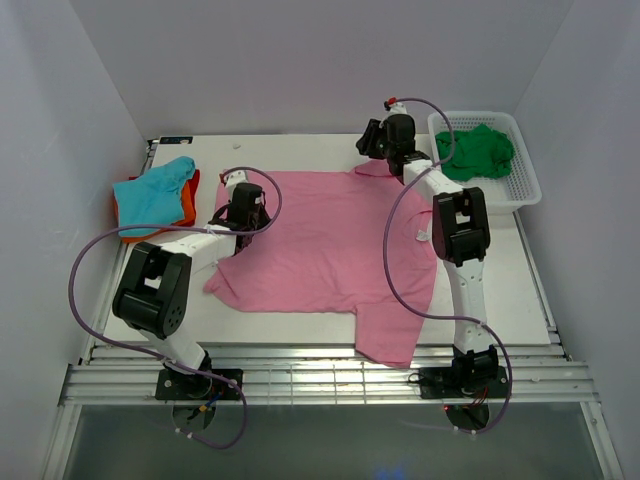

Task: Fold and stack the t-shirts
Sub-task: Flatten the tshirt out

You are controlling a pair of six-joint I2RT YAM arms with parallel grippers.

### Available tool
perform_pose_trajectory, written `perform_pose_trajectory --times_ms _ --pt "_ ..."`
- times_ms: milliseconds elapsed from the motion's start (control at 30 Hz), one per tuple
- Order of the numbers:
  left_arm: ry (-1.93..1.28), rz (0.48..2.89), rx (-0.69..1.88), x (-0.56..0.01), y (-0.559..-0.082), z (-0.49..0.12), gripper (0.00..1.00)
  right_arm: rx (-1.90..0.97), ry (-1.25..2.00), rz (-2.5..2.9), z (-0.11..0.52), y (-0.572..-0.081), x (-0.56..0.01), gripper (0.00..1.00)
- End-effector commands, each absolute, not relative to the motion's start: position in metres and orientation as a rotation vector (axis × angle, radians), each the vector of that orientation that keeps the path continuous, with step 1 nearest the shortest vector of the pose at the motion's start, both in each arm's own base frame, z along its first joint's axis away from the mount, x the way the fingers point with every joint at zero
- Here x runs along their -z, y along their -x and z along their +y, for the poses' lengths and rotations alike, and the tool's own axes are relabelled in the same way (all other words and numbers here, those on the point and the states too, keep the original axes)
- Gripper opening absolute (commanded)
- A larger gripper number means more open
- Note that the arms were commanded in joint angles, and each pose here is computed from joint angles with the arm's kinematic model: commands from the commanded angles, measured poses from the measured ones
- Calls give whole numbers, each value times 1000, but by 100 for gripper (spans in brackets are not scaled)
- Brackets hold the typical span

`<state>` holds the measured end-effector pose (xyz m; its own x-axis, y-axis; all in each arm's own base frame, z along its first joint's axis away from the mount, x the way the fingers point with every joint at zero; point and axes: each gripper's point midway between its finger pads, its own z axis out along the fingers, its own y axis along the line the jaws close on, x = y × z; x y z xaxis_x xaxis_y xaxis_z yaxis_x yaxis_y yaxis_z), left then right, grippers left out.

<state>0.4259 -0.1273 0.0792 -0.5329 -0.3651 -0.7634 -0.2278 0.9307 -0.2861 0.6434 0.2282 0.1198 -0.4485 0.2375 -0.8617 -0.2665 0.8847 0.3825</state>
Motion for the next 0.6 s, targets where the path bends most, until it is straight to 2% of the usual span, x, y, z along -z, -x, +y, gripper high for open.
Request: perform_pose_trajectory --times_ms 0,433,467,567 --pt "428 2100 220 -102 -426 -128 39 -550 18 1862 222 -646 -181 45" --pt "391 2113 278 -101 -422 -137 39 -49 53 2052 148 -620 -145 45" --pt "386 2110 282 -102 -422 -137 39 -29 63 2057 146 -621 -143 49" --pt "365 2118 303 -102 -421 -141 40 18 39 2082 136 -628 -137 52"
